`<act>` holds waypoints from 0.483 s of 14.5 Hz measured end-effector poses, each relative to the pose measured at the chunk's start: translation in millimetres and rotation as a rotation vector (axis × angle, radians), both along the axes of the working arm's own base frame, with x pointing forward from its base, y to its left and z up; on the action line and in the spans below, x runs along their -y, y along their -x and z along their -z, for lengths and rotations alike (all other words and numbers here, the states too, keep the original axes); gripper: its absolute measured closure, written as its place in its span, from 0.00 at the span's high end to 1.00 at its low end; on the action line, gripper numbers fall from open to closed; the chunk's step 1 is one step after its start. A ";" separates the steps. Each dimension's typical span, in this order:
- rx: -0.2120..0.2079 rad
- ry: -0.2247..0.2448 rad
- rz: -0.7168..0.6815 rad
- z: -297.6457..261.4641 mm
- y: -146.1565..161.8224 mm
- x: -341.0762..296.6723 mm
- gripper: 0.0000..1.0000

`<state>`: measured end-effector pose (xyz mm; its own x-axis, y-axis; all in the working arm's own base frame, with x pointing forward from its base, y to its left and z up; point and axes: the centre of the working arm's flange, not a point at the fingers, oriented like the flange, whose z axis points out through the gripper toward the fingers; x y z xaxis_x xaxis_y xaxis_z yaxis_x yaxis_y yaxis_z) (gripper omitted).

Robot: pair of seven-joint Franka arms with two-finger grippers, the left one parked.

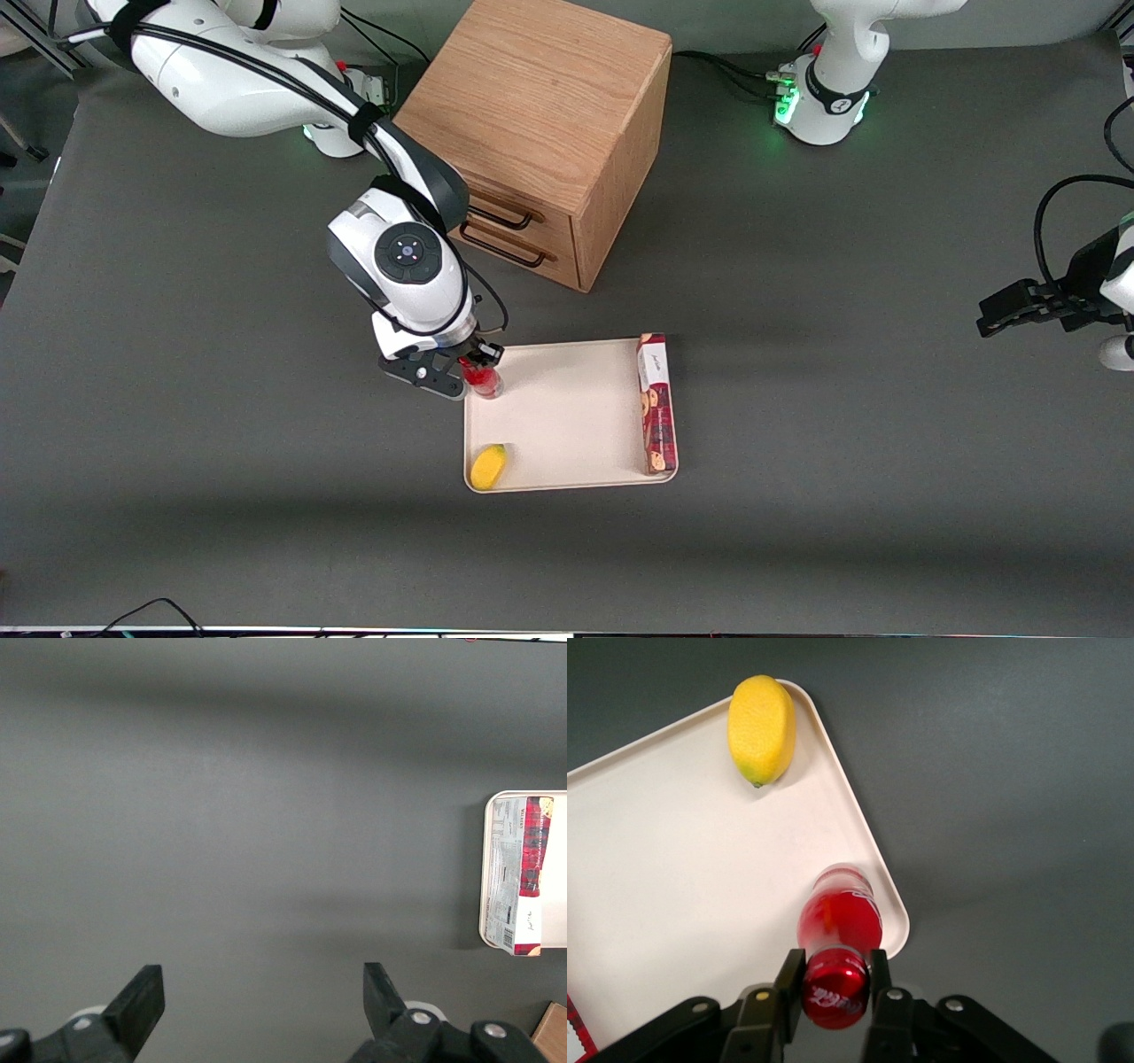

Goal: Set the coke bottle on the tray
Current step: 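Lower the bottle onto the tray and open the right gripper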

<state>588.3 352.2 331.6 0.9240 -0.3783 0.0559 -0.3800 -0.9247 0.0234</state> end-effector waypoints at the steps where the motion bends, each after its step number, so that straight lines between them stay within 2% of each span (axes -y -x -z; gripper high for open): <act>1: 0.006 -0.003 0.004 -4.5 -2.5 0.4 0.49; 3: 0.008 0.011 0.019 -25.8 -9.2 3.5 0.69; 6: 0.000 0.053 -0.025 -101.5 -12.6 6.4 0.98; 7: 0.001 0.071 -0.057 -134.7 -11.6 12.7 1.00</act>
